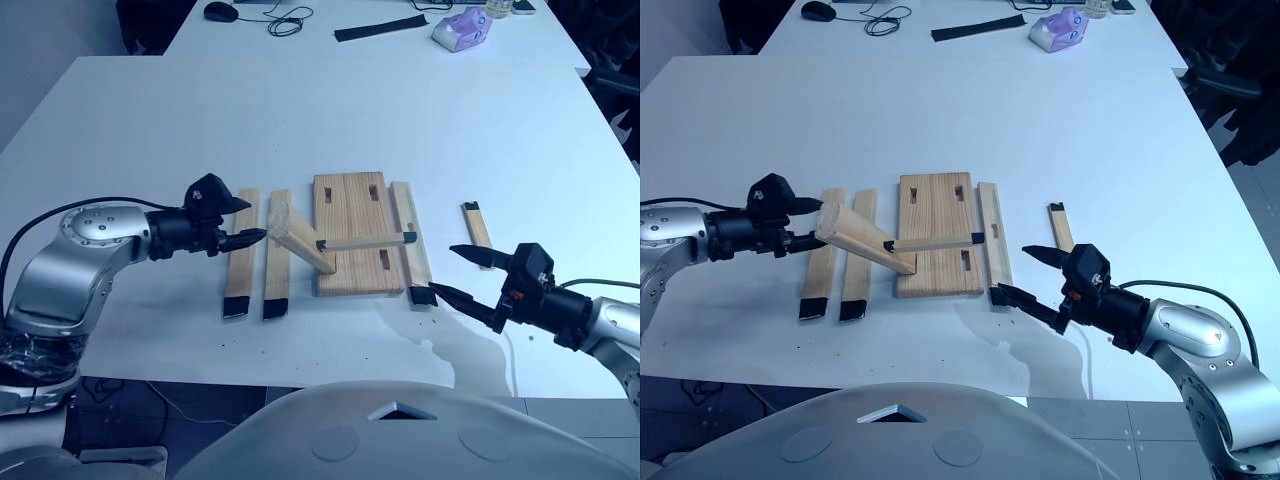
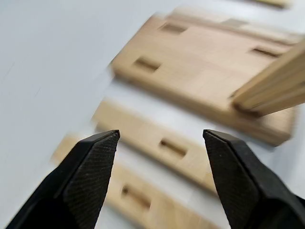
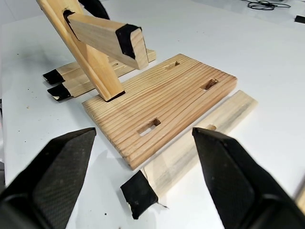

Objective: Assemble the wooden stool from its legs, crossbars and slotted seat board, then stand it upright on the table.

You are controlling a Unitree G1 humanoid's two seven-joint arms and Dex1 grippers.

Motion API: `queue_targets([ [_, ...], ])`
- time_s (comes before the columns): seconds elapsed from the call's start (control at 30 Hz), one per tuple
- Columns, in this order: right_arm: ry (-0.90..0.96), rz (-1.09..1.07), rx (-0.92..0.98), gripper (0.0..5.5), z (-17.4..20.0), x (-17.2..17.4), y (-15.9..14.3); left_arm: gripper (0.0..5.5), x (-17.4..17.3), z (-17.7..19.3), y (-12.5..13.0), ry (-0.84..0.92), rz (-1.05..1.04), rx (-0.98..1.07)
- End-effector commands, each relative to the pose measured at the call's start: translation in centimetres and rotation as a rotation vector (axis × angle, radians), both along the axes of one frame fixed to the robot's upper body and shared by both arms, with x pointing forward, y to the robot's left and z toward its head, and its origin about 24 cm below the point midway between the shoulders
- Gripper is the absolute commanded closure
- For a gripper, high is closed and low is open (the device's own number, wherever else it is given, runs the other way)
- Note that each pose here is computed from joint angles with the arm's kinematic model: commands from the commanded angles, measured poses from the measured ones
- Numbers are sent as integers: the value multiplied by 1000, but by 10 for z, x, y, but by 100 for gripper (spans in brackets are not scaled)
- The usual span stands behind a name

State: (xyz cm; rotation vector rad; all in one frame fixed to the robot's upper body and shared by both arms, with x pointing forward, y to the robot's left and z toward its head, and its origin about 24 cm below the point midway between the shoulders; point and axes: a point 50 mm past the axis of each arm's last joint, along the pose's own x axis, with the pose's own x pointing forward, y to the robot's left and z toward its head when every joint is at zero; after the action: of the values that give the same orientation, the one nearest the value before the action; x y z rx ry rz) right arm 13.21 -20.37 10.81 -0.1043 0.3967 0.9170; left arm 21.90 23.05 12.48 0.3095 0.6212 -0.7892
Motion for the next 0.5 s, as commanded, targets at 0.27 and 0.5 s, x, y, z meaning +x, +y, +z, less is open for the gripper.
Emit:
queue_targets([
  [0.27,-7,-25,-5,178,5,-9,-1,224,-27,-4,-5,150,500,-74],
  [0.5,4,-5,-6,178,6,-8,-1,224,-36,-22,-7,208,573,-56],
])
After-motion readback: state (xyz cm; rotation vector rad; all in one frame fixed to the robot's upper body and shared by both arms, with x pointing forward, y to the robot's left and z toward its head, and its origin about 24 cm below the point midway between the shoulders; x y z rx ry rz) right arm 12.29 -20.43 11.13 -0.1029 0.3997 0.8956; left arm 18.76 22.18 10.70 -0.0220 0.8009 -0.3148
